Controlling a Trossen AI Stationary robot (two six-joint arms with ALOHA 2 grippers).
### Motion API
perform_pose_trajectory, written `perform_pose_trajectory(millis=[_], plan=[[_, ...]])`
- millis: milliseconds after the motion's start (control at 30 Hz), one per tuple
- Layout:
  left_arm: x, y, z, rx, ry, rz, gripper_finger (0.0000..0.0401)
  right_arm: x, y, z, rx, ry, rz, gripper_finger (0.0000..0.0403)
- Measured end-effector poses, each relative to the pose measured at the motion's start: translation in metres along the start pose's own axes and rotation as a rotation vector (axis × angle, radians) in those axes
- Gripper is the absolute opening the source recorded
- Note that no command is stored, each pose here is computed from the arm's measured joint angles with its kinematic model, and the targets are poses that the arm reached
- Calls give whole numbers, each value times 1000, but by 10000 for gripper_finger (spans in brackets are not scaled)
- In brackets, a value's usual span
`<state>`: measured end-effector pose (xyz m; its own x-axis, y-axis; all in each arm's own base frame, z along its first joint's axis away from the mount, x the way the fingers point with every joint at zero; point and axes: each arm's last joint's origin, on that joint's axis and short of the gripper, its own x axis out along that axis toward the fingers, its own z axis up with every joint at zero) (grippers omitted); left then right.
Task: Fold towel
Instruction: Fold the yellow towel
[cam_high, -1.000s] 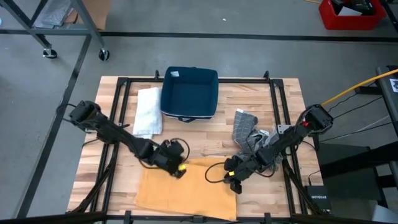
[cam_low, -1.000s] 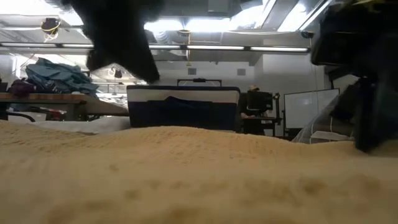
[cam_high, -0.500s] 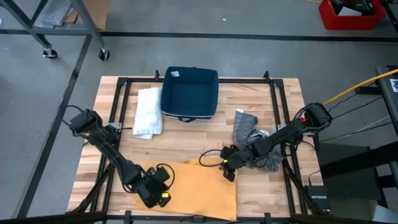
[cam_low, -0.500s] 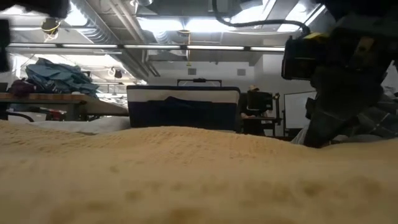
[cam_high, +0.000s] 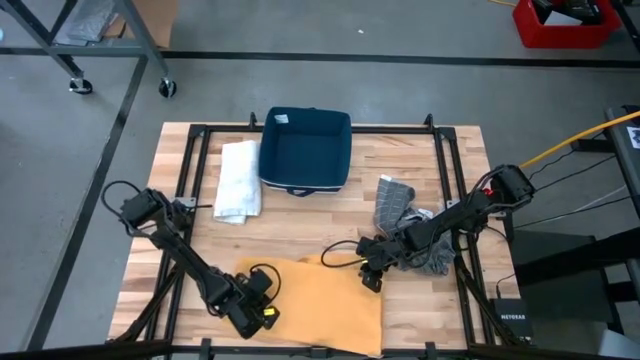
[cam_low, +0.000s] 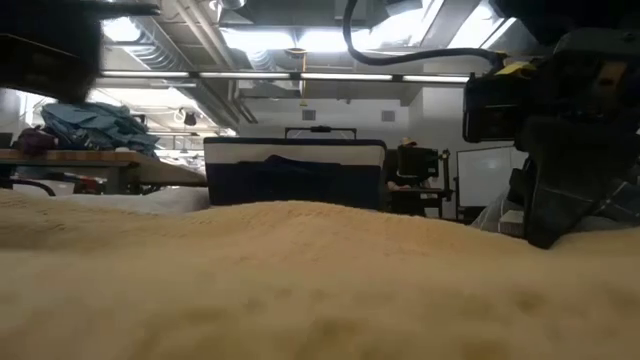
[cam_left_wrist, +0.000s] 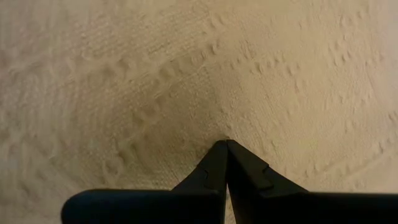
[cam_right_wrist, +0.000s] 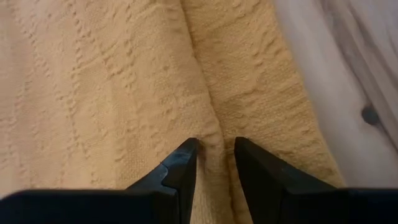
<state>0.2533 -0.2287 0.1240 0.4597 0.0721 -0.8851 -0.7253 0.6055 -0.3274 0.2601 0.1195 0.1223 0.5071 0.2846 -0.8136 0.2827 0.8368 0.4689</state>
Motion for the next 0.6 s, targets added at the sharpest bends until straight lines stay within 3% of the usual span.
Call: perform_pose_trajectory(millis=[367, 600], plan=[[22, 11, 54, 72, -60, 142, 0, 0, 0, -1, 3, 16, 2, 115], [27, 34, 83, 113, -143, 366, 0, -1, -2, -2, -6, 44, -3, 115]])
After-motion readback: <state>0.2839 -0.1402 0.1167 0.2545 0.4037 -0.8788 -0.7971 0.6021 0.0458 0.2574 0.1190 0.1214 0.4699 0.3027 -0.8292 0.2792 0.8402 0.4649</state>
